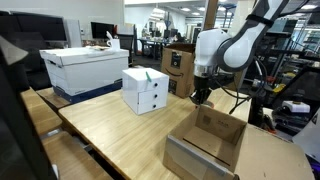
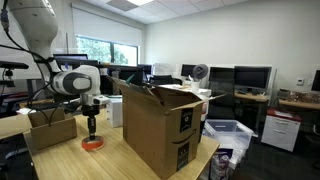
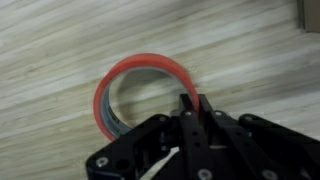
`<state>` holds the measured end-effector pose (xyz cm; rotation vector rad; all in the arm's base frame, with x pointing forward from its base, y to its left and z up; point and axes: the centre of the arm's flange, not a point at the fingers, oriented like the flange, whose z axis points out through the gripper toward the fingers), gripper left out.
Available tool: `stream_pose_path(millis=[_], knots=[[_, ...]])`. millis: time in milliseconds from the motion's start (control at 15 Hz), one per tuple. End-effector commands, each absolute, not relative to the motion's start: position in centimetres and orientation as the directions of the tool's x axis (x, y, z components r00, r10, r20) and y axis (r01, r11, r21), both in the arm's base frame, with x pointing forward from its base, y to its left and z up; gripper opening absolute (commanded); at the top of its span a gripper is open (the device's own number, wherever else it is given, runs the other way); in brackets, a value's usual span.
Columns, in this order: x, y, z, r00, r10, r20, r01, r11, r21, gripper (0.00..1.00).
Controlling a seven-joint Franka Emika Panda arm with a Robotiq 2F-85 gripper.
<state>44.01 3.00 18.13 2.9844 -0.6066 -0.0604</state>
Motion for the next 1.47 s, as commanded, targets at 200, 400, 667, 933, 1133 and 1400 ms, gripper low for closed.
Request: stream_pose_path(millis=[200,400,667,933,1133,1400], knots=[[45.7,4.7,24.9,0.944,-0.32,-0.079,-0.304,-0.939,0.163,0.06],[47.2,6.2,27.6,0.947,-0.307,-0.093,-0.287,-0.941,0.18,0.06],[49.6,8.6,30.4,0.955,-0.286,-0.082,-0.268,-0.946,0.18,0.06],[51.6,11.2,31.6,0.965,-0.256,-0.056,-0.244,-0.956,0.164,0.06],[52.8,12.9,31.6,0.973,-0.23,-0.037,-0.221,-0.963,0.154,0.06],[55.5,15.4,31.2,0.979,-0.202,-0.008,-0.199,-0.969,0.147,0.06]])
